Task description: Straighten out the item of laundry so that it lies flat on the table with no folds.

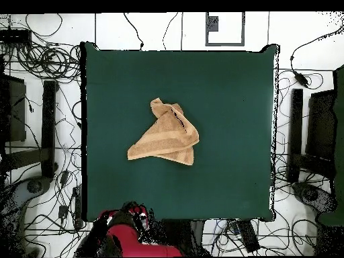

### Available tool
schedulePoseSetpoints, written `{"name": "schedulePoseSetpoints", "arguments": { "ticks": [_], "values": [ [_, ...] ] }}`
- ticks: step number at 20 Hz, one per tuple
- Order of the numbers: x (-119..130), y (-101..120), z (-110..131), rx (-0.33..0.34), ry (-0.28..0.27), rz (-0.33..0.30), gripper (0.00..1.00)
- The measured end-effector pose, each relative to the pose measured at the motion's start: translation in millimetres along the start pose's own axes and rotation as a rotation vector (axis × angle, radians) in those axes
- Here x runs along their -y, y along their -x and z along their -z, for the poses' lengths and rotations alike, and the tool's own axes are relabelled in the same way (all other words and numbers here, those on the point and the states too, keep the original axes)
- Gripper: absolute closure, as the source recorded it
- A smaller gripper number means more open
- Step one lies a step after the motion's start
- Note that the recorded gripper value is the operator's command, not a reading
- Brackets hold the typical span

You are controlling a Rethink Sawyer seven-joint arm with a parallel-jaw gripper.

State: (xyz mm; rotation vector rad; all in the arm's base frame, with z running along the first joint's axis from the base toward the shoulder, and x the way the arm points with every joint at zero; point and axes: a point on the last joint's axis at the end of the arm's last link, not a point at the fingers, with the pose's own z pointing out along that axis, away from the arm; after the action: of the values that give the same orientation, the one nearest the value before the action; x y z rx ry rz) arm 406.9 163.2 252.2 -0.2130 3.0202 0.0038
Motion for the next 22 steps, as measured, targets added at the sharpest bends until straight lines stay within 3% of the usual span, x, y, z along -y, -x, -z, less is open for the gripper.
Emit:
{"name": "schedulePoseSetpoints", "arguments": {
  "ticks": [7, 10, 22],
  "values": [
    [17, -2, 20, 0.056, -0.017, -0.042, 1.00],
    [37, 2, 21, 0.061, -0.026, -0.086, 1.00],
    [168, 9, 16, 0.050, -0.068, -0.343, 1.00]
  ]
}}
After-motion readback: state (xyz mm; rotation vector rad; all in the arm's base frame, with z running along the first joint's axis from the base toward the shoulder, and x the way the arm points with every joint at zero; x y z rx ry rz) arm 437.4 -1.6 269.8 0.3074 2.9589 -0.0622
